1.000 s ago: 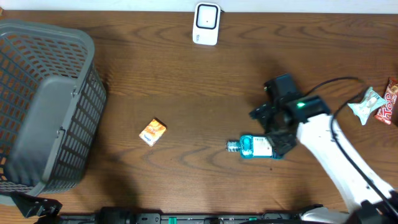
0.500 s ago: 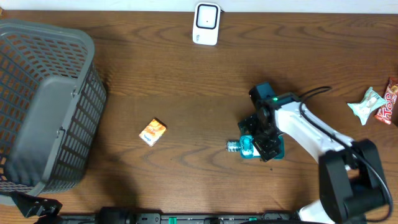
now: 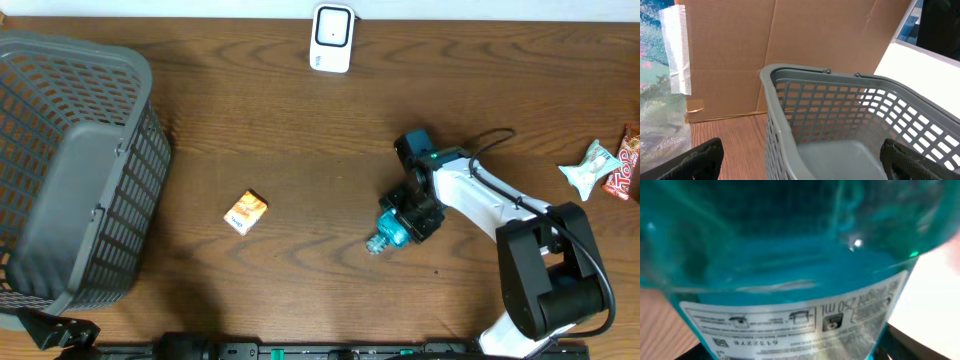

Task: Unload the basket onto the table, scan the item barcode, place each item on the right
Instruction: 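Lift the mouthwash bottle with the right gripper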

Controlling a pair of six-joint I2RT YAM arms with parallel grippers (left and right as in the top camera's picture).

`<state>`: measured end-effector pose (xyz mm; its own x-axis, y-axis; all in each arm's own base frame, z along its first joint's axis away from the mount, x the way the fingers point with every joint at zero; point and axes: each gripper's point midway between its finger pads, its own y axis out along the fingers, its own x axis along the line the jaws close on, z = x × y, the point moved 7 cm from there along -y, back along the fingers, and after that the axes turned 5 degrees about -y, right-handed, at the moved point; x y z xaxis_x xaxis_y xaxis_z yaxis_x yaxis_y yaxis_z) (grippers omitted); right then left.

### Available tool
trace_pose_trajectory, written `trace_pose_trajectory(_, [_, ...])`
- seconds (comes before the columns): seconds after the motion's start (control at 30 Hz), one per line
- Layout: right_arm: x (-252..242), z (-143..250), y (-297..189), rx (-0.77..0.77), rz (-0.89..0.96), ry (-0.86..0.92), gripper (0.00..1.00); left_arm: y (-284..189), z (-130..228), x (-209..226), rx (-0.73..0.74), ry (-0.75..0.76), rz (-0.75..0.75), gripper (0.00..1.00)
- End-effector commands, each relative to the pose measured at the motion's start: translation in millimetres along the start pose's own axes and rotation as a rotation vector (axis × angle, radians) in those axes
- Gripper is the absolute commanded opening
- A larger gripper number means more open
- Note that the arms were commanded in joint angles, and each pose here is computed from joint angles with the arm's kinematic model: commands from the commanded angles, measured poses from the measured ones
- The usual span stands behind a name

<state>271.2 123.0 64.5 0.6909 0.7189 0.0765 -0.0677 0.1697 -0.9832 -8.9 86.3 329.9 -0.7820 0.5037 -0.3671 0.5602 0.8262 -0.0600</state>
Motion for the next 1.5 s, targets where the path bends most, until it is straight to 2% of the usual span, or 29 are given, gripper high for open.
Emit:
trace_pose_trajectory(0.0, [11,-8,17,-0.038,-0.047,-0.31,0.63,0,0,1,-0.008,0.005,-0.017,1.0])
trace_pose_trajectory(0.07, [24,-7,16,-0.04,-0.13,-0.46,0.64,0,0,1,-0.008,0.005,-0.017,1.0])
trace_pose_trajectory(0.17, [39,-3,14,-0.051,-0.223,-0.714,0.72,0,0,1,-0.008,0.005,-0.017,1.0])
trace_pose_trajectory(0.27, [40,-1,15,-0.067,-0.218,-0.82,0.79,0,0,1,-0.008,0.005,-0.017,1.0])
trace_pose_trajectory(0.3, [40,-1,15,-0.071,-0.216,-0.852,0.86,0,0,1,-0.008,0.005,-0.017,1.0])
trace_pose_trajectory(0.37, [40,-2,15,-0.082,-0.207,-0.875,0.86,0,0,1,-0.008,0.005,-0.017,1.0])
trace_pose_trajectory(0.4, [39,-4,15,-0.095,-0.191,-0.872,0.87,0,0,1,-0.008,0.005,-0.017,1.0])
trace_pose_trajectory(0.5, [38,-6,14,-0.109,-0.172,-0.87,0.99,0,0,1,-0.008,0.005,-0.017,1.0])
trace_pose_trajectory(0.7, [51,-10,-8,-0.125,-0.152,-0.867,0.99,0,0,1,-0.008,0.005,-0.017,1.0])
trace_pose_trajectory(0.9, [56,-21,-55,-0.359,0.162,-0.719,0.99,0,0,1,-0.008,0.004,-0.017,1.0])
trace_pose_trajectory(1.0, [70,-10,-66,-0.433,0.174,-0.716,0.99,0,0,1,-0.008,0.004,-0.017,1.0])
trace_pose_trajectory(1.17, [80,3,-56,-0.493,0.2,-0.696,0.99,0,0,1,-0.009,0.003,-0.017,1.0])
trace_pose_trajectory(1.47, [71,-12,0,-0.468,0.404,-0.714,0.99,0,-1,1,-0.012,-0.002,-0.015,1.0])
